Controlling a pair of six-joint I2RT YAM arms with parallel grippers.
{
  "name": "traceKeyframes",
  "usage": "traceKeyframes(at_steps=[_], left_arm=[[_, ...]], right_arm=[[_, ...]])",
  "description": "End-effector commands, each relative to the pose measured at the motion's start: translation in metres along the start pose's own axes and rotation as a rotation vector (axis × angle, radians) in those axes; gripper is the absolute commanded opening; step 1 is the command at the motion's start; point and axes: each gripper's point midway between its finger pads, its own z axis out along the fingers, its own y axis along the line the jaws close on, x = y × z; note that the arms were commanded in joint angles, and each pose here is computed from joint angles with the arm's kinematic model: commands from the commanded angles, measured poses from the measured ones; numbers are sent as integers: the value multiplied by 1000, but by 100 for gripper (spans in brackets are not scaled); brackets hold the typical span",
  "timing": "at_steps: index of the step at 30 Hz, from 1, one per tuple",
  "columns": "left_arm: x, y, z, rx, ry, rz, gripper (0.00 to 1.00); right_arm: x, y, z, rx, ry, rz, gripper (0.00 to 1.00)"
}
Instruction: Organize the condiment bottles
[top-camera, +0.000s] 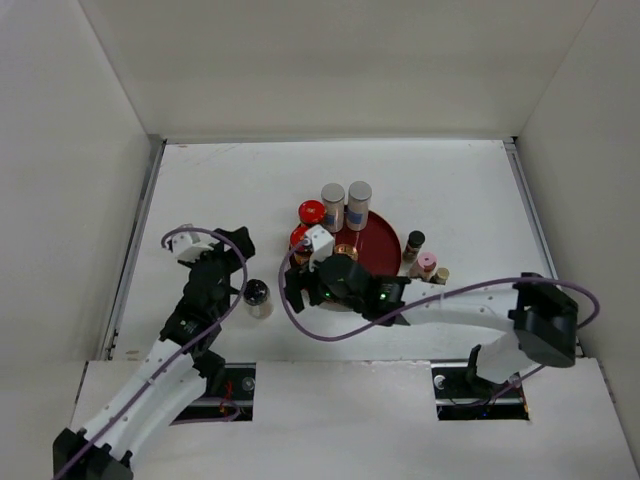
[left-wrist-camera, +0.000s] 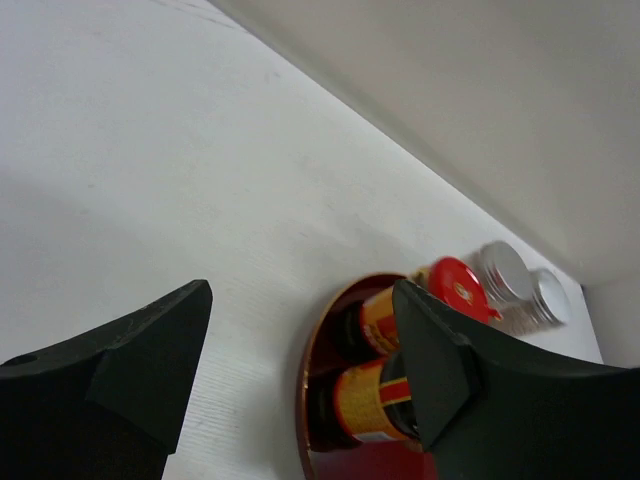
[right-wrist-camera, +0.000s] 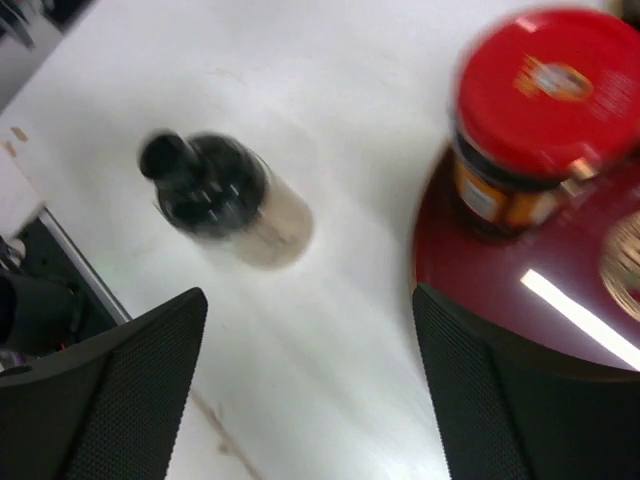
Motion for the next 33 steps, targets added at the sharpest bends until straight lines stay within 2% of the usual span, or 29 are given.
traceKeyframes(at_steps=[1, 8, 17, 22, 27, 33], left_arm=[[2, 23, 1, -49, 14, -119, 73], [14, 55, 13, -98, 52, -161, 74], [11, 54, 13, -92, 25, -150, 75], [11, 60, 15, -119, 22, -155, 75], [10, 67, 15, -150, 13, -170, 75], [11, 69, 16, -153, 15, -185, 76]], right_arm=[[-58, 50, 26, -144, -165, -9, 90], [-41, 66, 76, -130, -128, -54, 93], [-29, 81, 87, -179, -93, -84, 96], [-10, 81, 103, -177, -39, -95, 94], [-6, 79, 107, -165, -40, -92, 88], [-21, 79, 95, -159, -100, -78, 56]])
